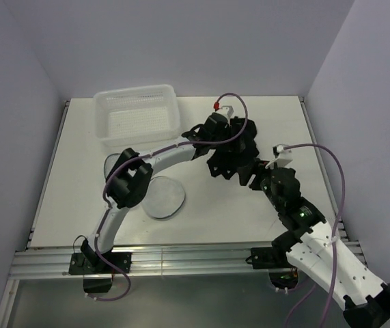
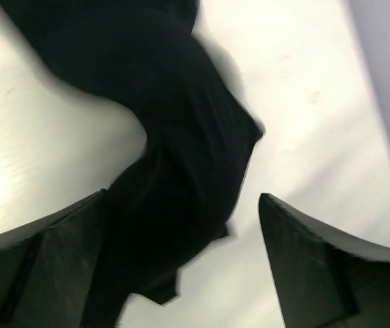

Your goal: Place the bra in the laundry bag and zip it closed

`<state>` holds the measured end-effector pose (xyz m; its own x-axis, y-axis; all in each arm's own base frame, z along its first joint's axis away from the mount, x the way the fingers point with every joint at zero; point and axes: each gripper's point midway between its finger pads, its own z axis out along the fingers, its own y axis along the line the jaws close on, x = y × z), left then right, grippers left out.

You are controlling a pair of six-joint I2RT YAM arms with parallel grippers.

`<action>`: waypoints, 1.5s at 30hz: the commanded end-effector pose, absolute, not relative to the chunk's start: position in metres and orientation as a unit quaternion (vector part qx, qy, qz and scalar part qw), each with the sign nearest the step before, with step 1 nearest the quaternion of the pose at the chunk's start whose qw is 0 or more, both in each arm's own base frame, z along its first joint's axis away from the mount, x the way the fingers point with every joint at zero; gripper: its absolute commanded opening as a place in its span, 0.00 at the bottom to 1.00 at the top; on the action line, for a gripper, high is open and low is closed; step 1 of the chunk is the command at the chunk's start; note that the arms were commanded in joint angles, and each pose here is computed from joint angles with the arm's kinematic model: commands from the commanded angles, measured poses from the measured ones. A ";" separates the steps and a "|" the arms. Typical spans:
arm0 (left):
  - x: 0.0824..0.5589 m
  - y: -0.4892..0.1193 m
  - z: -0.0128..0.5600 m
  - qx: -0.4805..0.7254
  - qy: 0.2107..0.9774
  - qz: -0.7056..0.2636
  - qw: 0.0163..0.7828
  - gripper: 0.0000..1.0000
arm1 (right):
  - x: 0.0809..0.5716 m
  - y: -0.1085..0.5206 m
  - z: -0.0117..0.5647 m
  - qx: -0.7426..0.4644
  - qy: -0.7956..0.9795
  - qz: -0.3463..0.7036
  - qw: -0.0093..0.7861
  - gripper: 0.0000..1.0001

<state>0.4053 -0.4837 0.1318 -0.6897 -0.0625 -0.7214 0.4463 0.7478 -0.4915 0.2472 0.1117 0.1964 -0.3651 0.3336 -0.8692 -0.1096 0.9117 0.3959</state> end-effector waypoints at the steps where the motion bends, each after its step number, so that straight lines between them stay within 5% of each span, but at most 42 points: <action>1: 0.441 -0.475 0.217 0.081 0.813 -0.355 0.454 0.99 | 0.252 0.121 0.173 0.073 0.820 0.201 0.530 0.73; 6: 0.441 -0.434 0.295 0.075 0.776 -0.345 0.522 0.99 | 0.265 0.138 0.126 0.054 0.865 0.181 0.464 0.70; 11: 0.392 -0.359 0.361 0.030 0.729 -0.346 0.590 0.99 | 0.279 0.164 0.108 0.015 0.892 0.164 0.422 0.63; 22: 0.277 -0.276 0.308 -0.023 0.738 -0.379 0.557 0.96 | 0.297 0.193 0.069 -0.057 0.924 0.037 0.377 0.82; 26: 0.257 -0.247 0.315 -0.028 0.736 -0.367 0.568 0.94 | 0.305 0.190 0.051 -0.103 0.927 -0.068 0.354 0.83; 36: 0.232 -0.203 0.329 -0.040 0.728 -0.350 0.588 0.93 | 0.320 0.186 0.038 -0.118 0.926 -0.144 0.330 0.76; 41: 0.232 -0.197 0.334 -0.035 0.728 -0.337 0.596 0.92 | 0.323 0.191 0.022 -0.117 0.931 -0.148 0.314 0.59; 42: 0.231 -0.196 0.335 -0.035 0.728 -0.336 0.596 0.92 | 0.324 0.190 0.022 -0.115 0.929 -0.151 0.316 0.48; 43: 0.232 -0.195 0.334 -0.035 0.728 -0.334 0.598 0.92 | 0.325 0.188 0.022 -0.109 0.928 -0.155 0.320 0.19; 45: 0.232 -0.196 0.335 -0.036 0.726 -0.336 0.600 0.92 | 0.327 0.186 0.032 -0.105 0.923 -0.158 0.334 0.04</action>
<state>0.2323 -0.2011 0.3145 -0.3261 -0.4376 -0.8379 0.3376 0.7740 -0.5356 0.3188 0.1932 0.0185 -0.7755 -0.3150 -0.5472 -0.1449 0.9323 -0.3313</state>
